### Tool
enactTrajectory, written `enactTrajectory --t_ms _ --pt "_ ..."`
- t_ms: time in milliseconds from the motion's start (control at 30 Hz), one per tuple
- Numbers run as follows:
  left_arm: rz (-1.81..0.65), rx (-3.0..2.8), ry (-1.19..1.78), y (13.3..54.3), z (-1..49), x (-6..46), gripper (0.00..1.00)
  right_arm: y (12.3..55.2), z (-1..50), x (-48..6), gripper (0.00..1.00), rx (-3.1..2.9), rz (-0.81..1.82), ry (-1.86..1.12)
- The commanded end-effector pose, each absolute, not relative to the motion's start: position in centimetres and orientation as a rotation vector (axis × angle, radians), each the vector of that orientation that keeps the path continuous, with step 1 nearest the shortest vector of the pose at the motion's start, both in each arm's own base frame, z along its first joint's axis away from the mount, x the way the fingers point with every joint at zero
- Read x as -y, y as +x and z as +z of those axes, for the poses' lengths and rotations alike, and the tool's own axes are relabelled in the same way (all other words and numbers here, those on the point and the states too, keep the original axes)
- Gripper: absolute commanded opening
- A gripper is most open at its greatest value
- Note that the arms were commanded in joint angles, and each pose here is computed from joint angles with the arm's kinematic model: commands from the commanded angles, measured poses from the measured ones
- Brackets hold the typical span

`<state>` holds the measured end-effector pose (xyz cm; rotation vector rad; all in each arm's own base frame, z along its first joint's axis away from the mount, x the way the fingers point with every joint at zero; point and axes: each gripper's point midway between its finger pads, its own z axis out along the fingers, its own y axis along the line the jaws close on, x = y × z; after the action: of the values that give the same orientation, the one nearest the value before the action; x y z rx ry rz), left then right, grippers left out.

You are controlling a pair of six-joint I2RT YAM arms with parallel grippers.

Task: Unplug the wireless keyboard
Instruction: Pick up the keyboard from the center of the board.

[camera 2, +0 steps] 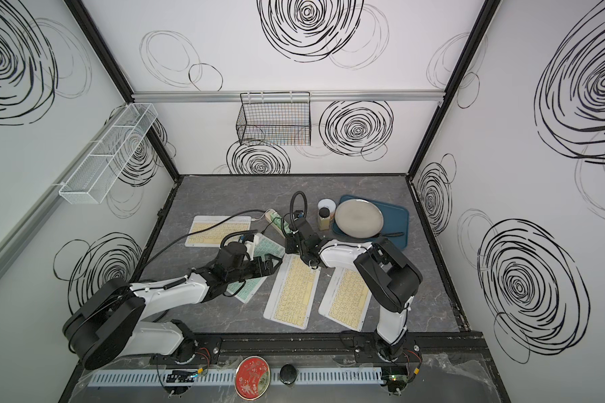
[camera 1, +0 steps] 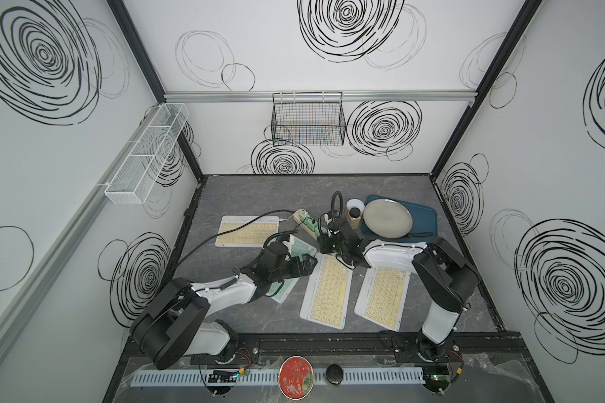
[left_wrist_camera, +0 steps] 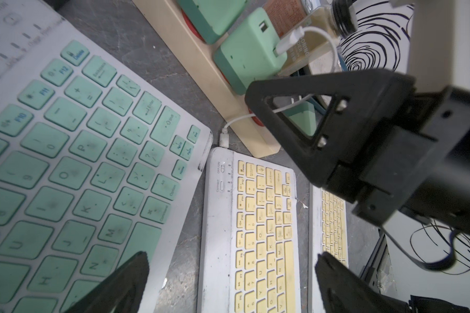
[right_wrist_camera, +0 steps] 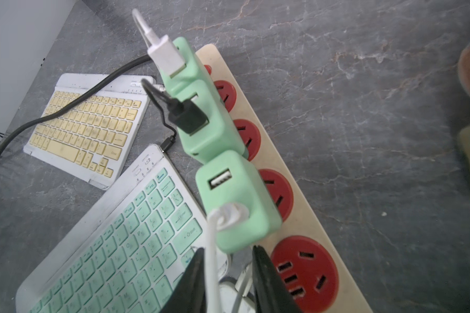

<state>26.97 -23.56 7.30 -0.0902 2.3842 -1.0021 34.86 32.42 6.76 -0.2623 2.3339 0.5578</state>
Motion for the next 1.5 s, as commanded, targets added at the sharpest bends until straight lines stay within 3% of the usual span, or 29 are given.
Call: enactTrajectory --t_ms 0,267,733,933,1033,1167,1367,1467 --pt "-1.014 -2.363 -0.083 27.3 7.3 23.6 0.99 35.2 6.6 -32.5 0.17 -2.332 0.512 -0.263" --pt "-1.030 -2.357 -0.060 27.3 7.3 24.2 0.99 34.2 9.9 -33.6 0.00 -2.280 0.566 -0.290" --pt "-1.300 -2.276 0.032 26.6 7.1 28.1 0.99 34.3 14.0 -34.9 0.00 -2.220 0.831 -0.242" --pt "-1.490 -2.159 0.046 26.0 8.6 29.5 0.82 34.6 14.1 -34.5 0.00 -2.213 0.915 -0.197" --pt "-1.528 -2.132 0.032 26.0 8.7 29.6 0.68 34.7 14.1 -34.4 0.00 -2.213 0.919 -0.192" --pt "-1.505 -2.124 0.024 26.3 8.8 29.5 0.45 34.8 13.9 -34.2 0.08 -2.220 0.913 -0.180" --pt "-1.430 -2.132 0.043 26.4 9.3 29.2 0.27 35.0 13.5 -33.9 0.13 -2.227 0.911 -0.164" --pt "-1.425 -2.125 0.053 26.4 9.6 29.1 0.13 35.0 13.5 -33.7 0.27 -2.227 0.910 -0.156"
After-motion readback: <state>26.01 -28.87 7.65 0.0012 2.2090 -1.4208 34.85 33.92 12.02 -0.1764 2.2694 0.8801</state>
